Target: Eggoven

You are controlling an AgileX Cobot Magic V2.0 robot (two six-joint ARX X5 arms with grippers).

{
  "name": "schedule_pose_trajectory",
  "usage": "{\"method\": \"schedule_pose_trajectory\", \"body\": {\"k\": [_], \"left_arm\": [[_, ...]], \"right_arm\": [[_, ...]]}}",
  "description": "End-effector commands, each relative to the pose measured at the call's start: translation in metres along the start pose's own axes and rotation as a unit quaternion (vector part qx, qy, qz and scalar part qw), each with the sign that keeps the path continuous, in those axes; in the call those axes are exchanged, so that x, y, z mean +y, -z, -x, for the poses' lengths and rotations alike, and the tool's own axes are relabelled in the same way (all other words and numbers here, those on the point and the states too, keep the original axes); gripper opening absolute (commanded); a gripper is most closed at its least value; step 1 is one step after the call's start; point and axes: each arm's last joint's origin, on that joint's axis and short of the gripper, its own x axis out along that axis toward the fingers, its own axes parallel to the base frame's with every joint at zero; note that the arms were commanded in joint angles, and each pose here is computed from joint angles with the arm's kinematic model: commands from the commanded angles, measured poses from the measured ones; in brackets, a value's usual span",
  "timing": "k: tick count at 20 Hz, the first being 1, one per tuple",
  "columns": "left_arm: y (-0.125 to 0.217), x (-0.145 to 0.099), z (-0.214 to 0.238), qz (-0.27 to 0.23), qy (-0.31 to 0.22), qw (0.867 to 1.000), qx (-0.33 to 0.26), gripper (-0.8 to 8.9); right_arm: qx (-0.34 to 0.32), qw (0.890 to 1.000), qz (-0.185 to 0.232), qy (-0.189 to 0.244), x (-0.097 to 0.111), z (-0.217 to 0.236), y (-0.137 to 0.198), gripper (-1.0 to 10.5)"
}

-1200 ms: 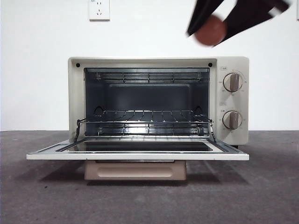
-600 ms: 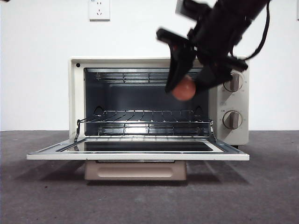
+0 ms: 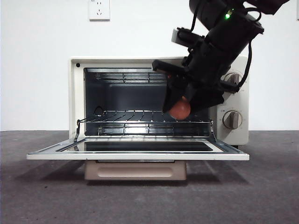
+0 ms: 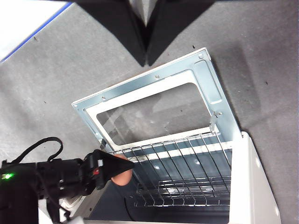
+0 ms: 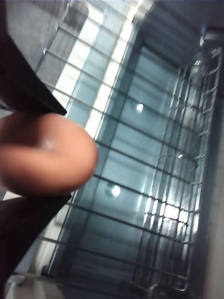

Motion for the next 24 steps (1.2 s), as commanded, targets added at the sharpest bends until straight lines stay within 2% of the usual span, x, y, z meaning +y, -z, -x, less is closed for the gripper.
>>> {"method": "schedule_pose_trajectory", "body": {"k": [1, 8, 13, 14, 17, 24], "left_arm": [[-0.0022, -0.0010, 0.0010, -0.002, 0.003, 1.000, -0.005, 0.06], [-0.0020, -0.0009, 0.0010, -0.001, 0.002, 1.000, -0.005, 0.06], [-0.0020, -0.0009, 0.0010, -0.001, 0.002, 1.000, -0.005, 0.06], [-0.0020, -0.0009, 0.0010, -0.001, 0.002, 1.000, -0.005, 0.06], [-0.0021, -0.0010, 0.0010, -0.001, 0.002, 1.000, -0.005, 0.06], [-0.0027, -0.0010, 0.0008, -0.002, 0.003, 1.000, -0.007, 0.06]], "right_arm": [[0.002, 1.000, 0.006, 0.000, 0.0011, -0.0073, 0.0004, 0.0], [0.010, 0.999, 0.011, 0.034, -0.0015, -0.0074, 0.0034, 0.0], [0.016, 0.999, 0.016, 0.033, 0.0007, -0.0074, 0.0052, 0.1], [0.016, 0.999, 0.016, 0.032, 0.0011, -0.0074, 0.0053, 0.4], [0.012, 0.999, 0.016, 0.031, 0.0012, -0.0074, 0.0045, 2.8], [0.008, 0.999, 0.017, 0.030, 0.0019, -0.0065, 0.0023, 3.3]]}}
